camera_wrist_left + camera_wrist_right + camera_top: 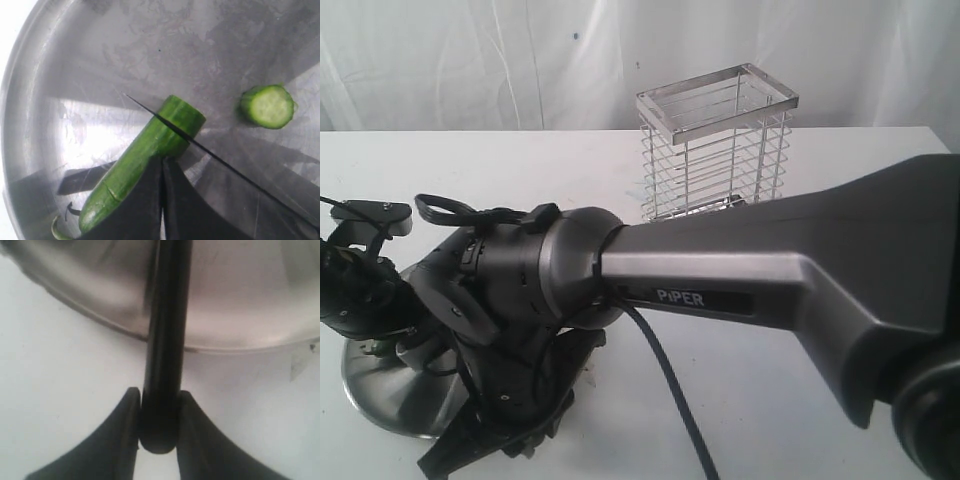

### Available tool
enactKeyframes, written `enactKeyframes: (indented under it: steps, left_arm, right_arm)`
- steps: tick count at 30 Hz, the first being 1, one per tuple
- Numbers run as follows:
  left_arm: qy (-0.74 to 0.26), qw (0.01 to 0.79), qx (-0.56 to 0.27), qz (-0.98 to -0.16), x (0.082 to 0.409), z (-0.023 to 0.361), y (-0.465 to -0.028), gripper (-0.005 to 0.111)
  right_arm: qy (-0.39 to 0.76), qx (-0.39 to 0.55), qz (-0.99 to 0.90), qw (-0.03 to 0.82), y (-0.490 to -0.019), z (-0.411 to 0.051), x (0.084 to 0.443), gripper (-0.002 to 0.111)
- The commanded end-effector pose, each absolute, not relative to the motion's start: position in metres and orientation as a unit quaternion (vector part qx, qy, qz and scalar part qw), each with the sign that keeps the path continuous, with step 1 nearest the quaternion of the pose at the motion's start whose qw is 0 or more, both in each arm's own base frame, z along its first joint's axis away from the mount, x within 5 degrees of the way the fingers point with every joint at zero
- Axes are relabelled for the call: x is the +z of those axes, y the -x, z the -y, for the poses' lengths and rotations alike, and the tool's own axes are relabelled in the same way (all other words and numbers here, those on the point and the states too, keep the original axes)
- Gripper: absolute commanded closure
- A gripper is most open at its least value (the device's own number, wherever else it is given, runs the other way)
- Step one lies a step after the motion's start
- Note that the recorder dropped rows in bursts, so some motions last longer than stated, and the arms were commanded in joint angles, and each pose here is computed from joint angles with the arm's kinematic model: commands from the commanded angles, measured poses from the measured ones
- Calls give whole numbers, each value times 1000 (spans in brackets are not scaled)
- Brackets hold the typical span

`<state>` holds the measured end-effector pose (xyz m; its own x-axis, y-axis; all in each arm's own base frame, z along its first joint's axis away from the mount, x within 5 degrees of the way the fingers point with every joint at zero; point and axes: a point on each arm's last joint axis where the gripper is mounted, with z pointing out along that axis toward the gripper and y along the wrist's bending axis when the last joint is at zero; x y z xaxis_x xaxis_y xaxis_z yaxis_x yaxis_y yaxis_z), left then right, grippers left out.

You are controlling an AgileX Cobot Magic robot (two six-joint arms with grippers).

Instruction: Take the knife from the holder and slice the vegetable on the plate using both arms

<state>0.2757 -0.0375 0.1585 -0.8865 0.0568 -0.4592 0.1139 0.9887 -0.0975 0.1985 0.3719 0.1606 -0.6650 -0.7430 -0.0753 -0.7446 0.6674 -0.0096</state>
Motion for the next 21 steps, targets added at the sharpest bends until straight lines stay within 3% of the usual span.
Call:
enactKeyframes:
  steps: [1, 9, 21]
  left_arm:
    - [-36, 221, -64, -972, 155, 37, -273, 107]
    - [-36, 220, -65, -973, 155, 37, -273, 107]
    - [-36, 216, -66, -974, 155, 37, -272, 107]
  right_arm:
    - [430, 17, -903, 2, -185, -375, 163, 108]
    - [450, -2, -892, -42, -180, -368, 163, 108]
    - [454, 22, -891, 1, -192, -372, 164, 108]
